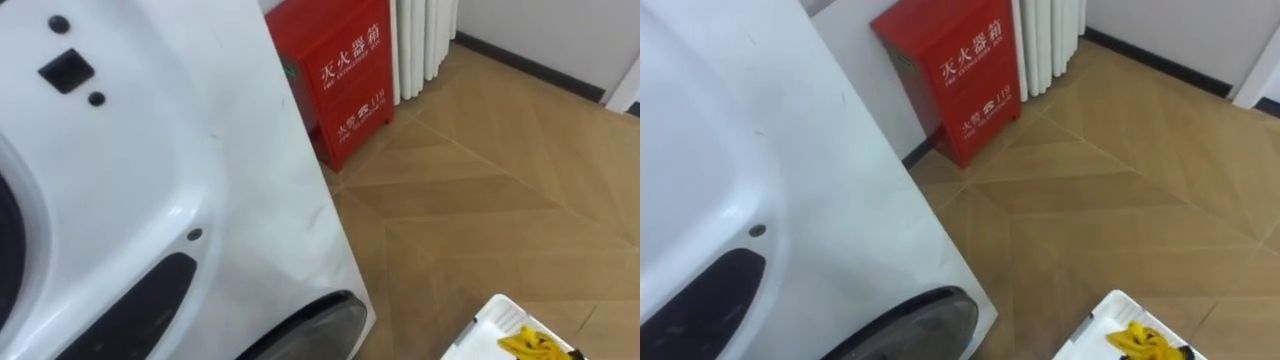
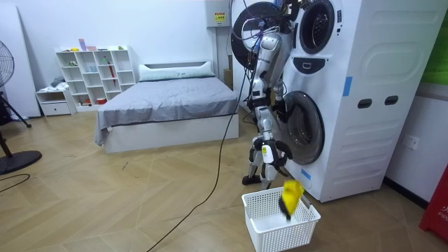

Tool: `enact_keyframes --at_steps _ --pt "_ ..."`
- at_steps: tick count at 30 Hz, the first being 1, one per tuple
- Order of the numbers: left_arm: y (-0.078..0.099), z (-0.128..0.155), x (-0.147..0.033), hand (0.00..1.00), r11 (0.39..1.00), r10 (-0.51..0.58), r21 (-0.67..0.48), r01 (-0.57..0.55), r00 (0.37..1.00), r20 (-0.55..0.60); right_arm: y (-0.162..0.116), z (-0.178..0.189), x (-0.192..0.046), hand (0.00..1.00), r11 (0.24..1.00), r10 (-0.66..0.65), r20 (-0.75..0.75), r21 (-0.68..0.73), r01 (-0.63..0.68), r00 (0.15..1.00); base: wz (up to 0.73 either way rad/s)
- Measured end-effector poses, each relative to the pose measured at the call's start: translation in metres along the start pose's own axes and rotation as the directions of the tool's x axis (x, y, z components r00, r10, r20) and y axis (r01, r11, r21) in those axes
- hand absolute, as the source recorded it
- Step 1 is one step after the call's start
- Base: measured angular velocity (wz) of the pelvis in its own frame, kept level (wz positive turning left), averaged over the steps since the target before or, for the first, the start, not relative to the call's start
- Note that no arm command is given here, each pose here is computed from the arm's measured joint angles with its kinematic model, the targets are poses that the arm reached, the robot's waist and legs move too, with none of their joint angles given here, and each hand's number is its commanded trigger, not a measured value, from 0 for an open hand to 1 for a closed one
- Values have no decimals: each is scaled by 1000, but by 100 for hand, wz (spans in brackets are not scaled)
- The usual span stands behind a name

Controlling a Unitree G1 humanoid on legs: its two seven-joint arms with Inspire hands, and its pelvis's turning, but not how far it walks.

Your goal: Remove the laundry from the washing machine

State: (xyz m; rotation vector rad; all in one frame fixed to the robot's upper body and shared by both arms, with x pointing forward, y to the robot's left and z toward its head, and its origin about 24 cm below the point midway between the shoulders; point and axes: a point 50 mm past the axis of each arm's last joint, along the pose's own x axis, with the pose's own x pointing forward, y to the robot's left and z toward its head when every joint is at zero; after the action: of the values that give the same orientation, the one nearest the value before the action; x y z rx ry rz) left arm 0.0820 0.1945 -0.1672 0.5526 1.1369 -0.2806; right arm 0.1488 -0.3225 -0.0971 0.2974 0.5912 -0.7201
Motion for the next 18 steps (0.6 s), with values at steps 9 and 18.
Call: enact_keyframes --at_steps 9,18 --pt "0 -1 0 0 1000 1 1 -1 1000 1 6 6 3 0 1000 17 19 6 -17 1000 0" --pt "-1 -4 -1 0 999 0 -35 0 1000 -12 8 11 3 0 1000 21 36 2 -21 999 0"
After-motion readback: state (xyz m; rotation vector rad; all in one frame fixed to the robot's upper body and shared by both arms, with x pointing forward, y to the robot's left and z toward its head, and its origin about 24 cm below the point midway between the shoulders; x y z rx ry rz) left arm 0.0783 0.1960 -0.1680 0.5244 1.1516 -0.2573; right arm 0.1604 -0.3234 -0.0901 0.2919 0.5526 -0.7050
